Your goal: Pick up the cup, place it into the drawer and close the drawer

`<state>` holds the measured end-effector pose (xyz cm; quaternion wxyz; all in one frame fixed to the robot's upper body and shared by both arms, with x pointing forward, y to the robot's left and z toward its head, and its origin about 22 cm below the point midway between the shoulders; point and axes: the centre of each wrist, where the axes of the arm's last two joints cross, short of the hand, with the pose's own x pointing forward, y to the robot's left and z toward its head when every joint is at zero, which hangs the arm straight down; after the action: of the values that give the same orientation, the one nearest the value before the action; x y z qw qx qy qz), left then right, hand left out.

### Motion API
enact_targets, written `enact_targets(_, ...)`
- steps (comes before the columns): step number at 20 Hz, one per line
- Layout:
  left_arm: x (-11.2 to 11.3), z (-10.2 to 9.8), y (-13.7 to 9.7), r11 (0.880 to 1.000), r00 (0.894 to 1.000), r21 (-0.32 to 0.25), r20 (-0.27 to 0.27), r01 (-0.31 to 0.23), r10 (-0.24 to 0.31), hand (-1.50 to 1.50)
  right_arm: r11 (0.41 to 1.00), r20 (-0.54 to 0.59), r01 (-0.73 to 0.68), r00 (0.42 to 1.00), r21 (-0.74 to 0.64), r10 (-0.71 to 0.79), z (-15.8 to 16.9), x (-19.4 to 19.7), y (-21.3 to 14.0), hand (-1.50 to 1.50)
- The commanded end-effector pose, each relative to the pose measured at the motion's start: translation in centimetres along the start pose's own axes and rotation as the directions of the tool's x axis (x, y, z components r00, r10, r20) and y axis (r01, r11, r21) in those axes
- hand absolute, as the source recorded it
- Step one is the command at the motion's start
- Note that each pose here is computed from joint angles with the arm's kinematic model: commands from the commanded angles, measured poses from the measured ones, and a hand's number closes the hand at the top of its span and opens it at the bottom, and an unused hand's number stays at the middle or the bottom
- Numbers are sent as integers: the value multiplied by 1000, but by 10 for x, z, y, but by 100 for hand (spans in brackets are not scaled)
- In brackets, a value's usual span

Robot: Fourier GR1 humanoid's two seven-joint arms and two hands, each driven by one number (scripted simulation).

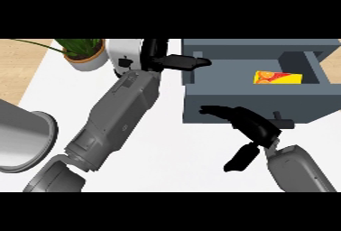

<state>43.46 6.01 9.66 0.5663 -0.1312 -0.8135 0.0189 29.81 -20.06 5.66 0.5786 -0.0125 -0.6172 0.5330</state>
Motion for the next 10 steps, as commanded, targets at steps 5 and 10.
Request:
enact_targets(5, -6, 13, 29, 999, 999, 22, 8, -36, 36, -150, 996, -153, -65, 985, 64, 75, -56, -55, 14, 150)
enact_targets(10, -5, 22, 65, 999, 999, 0, 8, -51, 51, -150, 995, -79, -33, 997, -91, 26, -51, -87, -24, 150)
